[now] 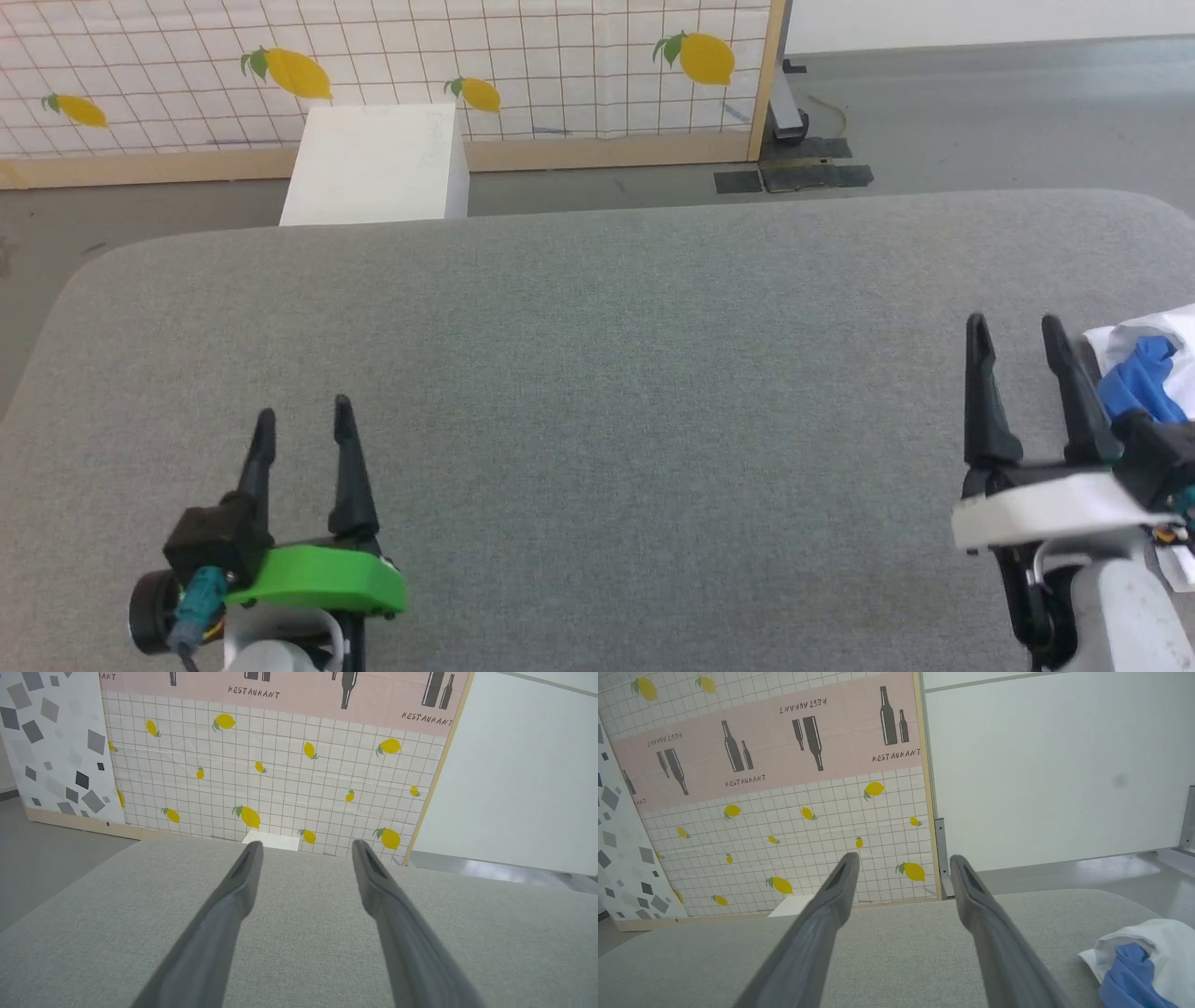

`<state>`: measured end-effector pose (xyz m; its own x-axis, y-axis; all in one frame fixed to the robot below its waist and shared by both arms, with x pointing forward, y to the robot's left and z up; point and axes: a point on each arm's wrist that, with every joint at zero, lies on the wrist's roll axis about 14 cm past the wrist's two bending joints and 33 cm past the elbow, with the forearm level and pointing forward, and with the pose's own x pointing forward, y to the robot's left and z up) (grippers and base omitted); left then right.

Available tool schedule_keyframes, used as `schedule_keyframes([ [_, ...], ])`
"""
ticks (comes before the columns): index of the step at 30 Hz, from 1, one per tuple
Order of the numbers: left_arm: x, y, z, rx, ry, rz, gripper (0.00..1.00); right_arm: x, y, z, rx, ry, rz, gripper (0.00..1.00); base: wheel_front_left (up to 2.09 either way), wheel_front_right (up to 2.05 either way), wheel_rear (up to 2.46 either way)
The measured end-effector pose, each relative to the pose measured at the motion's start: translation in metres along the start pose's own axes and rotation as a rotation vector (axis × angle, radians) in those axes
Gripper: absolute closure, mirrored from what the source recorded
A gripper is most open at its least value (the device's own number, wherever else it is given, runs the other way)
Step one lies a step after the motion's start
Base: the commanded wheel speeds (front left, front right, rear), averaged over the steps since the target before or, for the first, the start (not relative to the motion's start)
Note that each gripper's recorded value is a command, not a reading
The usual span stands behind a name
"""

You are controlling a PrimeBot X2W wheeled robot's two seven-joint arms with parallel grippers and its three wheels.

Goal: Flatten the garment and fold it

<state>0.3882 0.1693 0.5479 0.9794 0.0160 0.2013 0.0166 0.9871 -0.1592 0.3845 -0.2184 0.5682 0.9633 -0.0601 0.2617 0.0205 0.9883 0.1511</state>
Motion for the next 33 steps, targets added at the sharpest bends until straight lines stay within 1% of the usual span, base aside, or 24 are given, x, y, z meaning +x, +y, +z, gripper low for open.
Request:
schedule_keyframes([
  [13, -0.010, -0.012, -0.031, 0.013, 0.098, -0.029, 0.00, -0.023, 0.020, -0.034, -0.009, 0.111, 0.061, 0.00, 0.00, 0.00, 0.00],
  [22, -0.013, -0.013, -0.041, 0.014, 0.129, -0.034, 0.00, -0.025, 0.024, -0.043, -0.009, 0.137, 0.071, 0.00, 0.00, 0.00, 0.00],
  [23, -0.013, -0.013, -0.041, 0.017, 0.130, -0.036, 1.00, -0.025, 0.024, -0.043, -0.009, 0.138, 0.073, 1.00, 0.00, 0.00, 0.00],
  [33, -0.014, -0.012, -0.041, 0.013, 0.135, -0.032, 1.00, -0.024, 0.025, -0.043, -0.010, 0.144, 0.075, 1.00, 0.00, 0.00, 0.00],
])
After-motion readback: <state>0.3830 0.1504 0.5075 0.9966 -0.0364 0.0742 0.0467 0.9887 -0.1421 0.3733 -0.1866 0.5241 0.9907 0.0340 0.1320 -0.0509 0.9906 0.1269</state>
